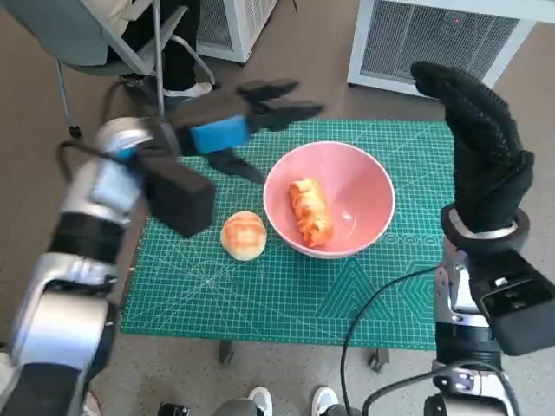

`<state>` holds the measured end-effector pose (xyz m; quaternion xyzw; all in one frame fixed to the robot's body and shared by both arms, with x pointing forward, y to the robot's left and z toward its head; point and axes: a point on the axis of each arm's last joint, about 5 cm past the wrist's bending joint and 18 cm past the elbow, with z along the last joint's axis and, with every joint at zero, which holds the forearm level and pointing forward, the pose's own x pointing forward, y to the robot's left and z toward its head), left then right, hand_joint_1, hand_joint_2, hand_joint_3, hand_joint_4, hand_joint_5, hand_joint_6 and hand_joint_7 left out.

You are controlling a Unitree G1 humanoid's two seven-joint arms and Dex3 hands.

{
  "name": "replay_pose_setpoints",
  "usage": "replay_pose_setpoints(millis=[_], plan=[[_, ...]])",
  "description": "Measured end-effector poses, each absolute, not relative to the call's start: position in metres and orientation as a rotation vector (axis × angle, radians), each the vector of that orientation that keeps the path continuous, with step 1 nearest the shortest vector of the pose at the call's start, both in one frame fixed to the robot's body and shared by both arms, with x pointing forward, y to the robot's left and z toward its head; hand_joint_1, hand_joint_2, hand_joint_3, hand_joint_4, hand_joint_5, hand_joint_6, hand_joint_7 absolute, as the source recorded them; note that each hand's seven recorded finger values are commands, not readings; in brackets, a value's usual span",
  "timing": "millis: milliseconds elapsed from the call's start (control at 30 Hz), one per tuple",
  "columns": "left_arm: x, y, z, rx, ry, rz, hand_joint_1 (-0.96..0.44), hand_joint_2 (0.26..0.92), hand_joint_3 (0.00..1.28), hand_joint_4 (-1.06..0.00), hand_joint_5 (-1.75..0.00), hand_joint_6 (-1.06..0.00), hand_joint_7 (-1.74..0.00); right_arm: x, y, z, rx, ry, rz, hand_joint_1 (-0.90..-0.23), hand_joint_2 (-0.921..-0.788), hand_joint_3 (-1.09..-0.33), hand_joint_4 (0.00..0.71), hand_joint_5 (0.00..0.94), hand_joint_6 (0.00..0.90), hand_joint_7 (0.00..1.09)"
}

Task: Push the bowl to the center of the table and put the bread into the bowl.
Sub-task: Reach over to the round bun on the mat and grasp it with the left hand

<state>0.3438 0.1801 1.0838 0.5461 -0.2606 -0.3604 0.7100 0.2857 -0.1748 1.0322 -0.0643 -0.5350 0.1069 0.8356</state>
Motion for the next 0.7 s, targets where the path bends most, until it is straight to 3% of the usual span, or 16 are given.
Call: replay_pose_setpoints(millis=[300, 700], plan=[[0.335, 0.203, 1.068, 1.224, -0.537, -0.752, -0.26, 0.789, 0.0, -0.25, -0.05, -0.34, -0.07, 0.286, -0.175, 1.032, -0.136, -1.129, 0.235, -0.604, -0.921, -0.705, 0.322, 0.002, 0.052, 0.63], [0.33, 0.209, 1.052, 1.21, -0.47, -0.748, -0.24, 0.785, 0.0, -0.28, -0.02, -0.37, -0.06, 0.288, -0.174, 1.033, -0.14, -1.124, 0.249, -0.601, -0.921, -0.706, 0.322, 0.001, 0.053, 0.62]])
